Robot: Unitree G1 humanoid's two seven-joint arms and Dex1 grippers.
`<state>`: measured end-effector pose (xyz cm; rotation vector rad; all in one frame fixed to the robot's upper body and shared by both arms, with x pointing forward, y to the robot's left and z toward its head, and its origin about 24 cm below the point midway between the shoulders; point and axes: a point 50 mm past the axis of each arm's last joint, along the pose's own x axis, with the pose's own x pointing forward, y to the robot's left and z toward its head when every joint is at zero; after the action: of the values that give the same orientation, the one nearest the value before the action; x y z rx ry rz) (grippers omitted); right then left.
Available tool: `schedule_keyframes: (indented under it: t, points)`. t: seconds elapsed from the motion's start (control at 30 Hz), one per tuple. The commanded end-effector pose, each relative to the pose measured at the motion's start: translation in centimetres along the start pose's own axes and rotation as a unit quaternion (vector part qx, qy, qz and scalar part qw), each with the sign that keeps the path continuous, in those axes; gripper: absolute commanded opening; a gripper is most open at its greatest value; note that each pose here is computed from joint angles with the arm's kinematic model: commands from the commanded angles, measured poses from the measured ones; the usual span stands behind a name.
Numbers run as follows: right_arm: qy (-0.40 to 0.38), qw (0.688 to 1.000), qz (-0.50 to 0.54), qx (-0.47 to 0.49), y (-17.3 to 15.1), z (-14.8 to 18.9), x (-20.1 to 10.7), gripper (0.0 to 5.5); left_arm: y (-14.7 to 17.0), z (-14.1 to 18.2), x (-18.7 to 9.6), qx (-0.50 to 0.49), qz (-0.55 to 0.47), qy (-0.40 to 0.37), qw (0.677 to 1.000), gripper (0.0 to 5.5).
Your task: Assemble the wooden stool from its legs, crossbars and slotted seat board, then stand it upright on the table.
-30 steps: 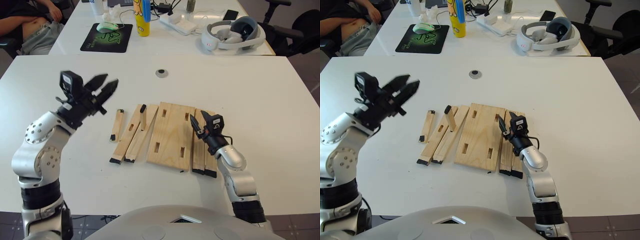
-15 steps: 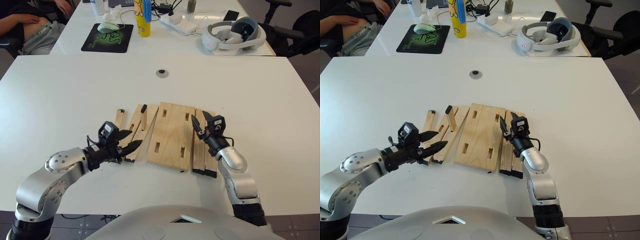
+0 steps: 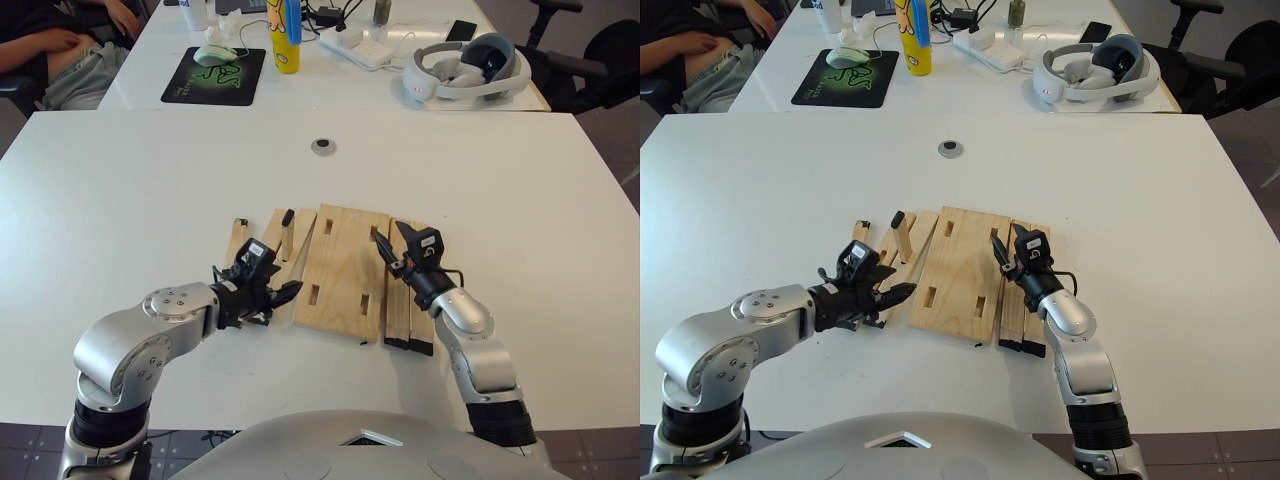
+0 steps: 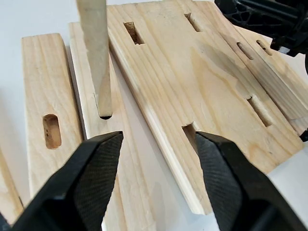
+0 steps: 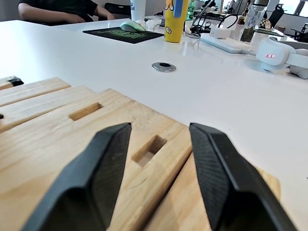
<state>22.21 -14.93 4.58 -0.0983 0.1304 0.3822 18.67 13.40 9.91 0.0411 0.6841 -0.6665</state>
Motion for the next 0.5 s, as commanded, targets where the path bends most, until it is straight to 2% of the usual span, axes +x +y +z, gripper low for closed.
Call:
schedule_keyframes:
  t: [0.03, 0.5]
  points:
    - [-0.001, 1.000, 0.001, 0.002, 0.08, 0.23, 0.03, 2.23, 0.08, 0.55, -0.18, 0.001, 0.025, -0.003, 1.000, 2.78]
    - [0.001, 1.000, 0.002, 0.007, 0.24, 0.24, 0.09, 2.23, 0.53, 0.49, 0.20, 0.029, 0.070, 0.026, 0.997, 2.78]
